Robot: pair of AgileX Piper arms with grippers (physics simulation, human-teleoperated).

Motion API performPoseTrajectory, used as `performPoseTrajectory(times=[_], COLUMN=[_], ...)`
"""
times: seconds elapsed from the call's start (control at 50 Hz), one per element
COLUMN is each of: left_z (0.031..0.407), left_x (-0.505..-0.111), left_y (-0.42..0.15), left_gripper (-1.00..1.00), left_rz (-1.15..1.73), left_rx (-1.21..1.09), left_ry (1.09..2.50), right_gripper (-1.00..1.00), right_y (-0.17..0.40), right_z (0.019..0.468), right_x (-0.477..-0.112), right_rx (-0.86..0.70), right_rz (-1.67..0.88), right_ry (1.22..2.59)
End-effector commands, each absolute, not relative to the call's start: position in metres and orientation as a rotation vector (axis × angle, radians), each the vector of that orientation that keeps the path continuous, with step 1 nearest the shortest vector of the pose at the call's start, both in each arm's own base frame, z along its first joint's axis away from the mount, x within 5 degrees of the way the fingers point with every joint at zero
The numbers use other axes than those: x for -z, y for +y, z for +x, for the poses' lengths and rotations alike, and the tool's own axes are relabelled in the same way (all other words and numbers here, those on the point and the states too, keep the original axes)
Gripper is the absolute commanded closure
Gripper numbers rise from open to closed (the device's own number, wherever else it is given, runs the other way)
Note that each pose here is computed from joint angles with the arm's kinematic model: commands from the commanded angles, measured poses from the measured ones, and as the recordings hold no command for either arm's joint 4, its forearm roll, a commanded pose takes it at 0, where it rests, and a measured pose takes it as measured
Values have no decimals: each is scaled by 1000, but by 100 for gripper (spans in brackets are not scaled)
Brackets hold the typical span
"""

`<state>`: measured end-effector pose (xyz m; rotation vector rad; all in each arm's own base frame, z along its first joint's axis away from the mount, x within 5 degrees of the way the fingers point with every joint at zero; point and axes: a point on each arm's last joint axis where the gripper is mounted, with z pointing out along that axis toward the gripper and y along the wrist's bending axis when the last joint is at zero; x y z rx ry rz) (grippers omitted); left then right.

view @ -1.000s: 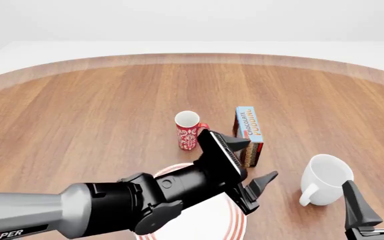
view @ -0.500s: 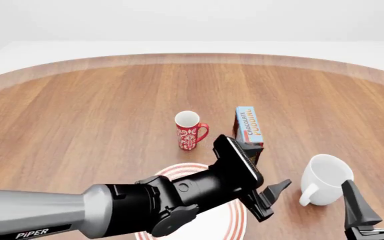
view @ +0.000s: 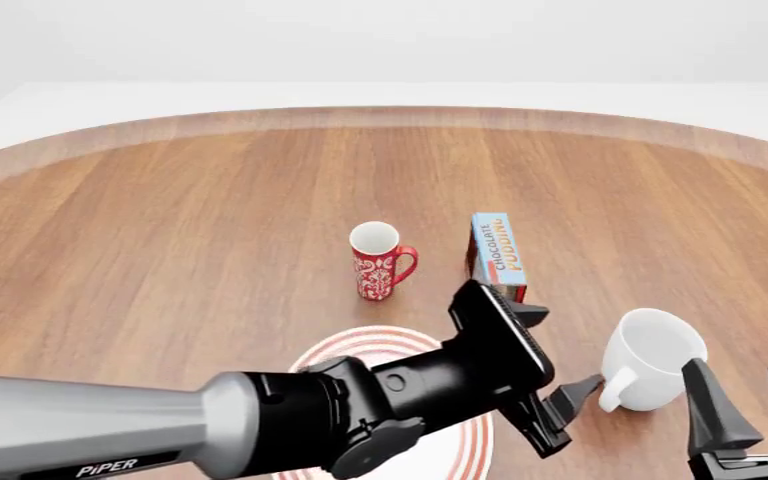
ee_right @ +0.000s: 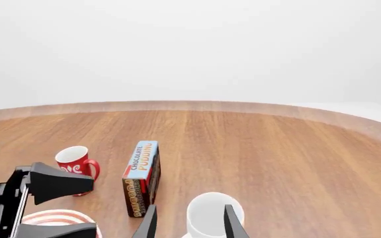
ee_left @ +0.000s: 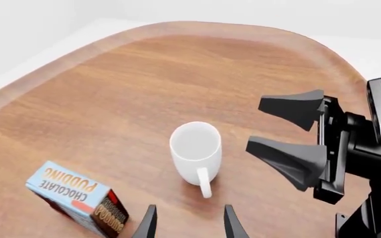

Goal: Pick up the white mug and put it on the plate, and put the chocolate pudding to the right of the plate.

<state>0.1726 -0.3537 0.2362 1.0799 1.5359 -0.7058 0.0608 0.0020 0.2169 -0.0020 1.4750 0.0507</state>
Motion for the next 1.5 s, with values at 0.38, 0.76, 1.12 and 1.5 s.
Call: performPoseTrajectory(times=[0.38, 0.76, 1.12, 1.5], left_z=[180, 180, 183, 189], left_x=[-233, -225, -225, -219], left_y=[-369, -380, -387, -395], left_gripper=[-100, -100, -100, -100], left_rz=[1073, 1063, 1031, 996], left_rx=[713, 741, 773, 799], left_ry=[1552, 1575, 1590, 1622], right_gripper=[-100, -100, -100, -100], right_y=[2, 2, 2, 2], right_z=[62, 63, 63, 61], right_x=[-217, -217, -217, -216], right_rx=[-55, -58, -62, -65], right_rz=[-3, -4, 0, 1], right_ry=[1475, 1475, 1477, 1477])
